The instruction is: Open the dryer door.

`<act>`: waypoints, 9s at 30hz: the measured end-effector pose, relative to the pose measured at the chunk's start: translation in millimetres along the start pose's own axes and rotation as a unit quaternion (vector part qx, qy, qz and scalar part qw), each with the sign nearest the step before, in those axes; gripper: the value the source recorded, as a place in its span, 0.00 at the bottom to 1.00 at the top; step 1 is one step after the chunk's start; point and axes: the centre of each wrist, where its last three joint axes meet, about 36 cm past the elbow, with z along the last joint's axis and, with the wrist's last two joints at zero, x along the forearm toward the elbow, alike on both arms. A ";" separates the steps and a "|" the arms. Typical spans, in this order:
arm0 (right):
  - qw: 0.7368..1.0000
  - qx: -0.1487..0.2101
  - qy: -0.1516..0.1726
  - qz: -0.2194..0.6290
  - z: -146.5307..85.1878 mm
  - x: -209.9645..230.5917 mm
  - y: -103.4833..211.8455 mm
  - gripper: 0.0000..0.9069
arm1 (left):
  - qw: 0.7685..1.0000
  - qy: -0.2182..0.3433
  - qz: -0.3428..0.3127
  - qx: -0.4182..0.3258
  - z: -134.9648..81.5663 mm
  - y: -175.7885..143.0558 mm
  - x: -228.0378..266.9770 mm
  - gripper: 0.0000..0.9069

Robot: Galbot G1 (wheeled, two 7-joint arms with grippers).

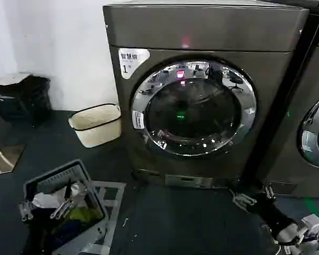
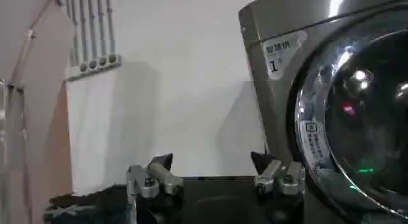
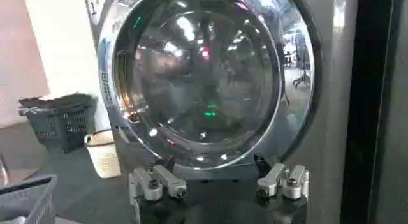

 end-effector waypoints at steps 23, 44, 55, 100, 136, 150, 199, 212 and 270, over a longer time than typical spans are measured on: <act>0.991 0.050 -0.060 -0.110 -10.1 -118.3 4.4 1.00 | 1.000 -0.015 0.015 -0.012 -7.4 5.5 2.8 1.00; 0.978 0.060 -0.091 -0.180 -24.7 -204.2 22.5 1.00 | 0.999 -0.022 0.018 -0.016 -14.7 5.2 6.5 1.00; 0.973 0.067 -0.097 -0.199 -33.5 -237.5 33.1 1.00 | 0.999 -0.029 0.017 -0.020 -18.0 5.5 7.1 1.00; 0.963 0.082 -0.096 -0.239 -44.8 -322.4 76.0 1.00 | 0.999 -0.039 0.018 -0.029 -21.0 7.5 8.8 1.00; 0.962 0.086 -0.072 -0.250 -35.8 -373.3 112.2 1.00 | 0.998 -0.044 0.015 -0.032 -22.6 7.3 12.3 1.00; 0.960 0.090 -0.065 -0.258 -39.5 -387.9 118.4 1.00 | 0.998 -0.044 0.015 -0.032 -22.9 7.4 12.7 1.00; 0.893 0.032 -0.042 -0.447 -57.8 -310.4 70.3 1.00 | 0.997 -0.010 0.070 -0.002 -15.5 7.3 -9.6 1.00; 0.868 0.029 -0.040 -0.494 -62.3 -269.4 46.6 1.00 | 0.994 -0.014 0.105 -0.004 -7.0 18.5 -51.4 1.00; 0.944 0.087 -0.094 -0.304 -31.3 1.2 -145.4 1.00 | 0.860 -0.086 0.503 0.001 -3.5 -66.4 -212.6 1.00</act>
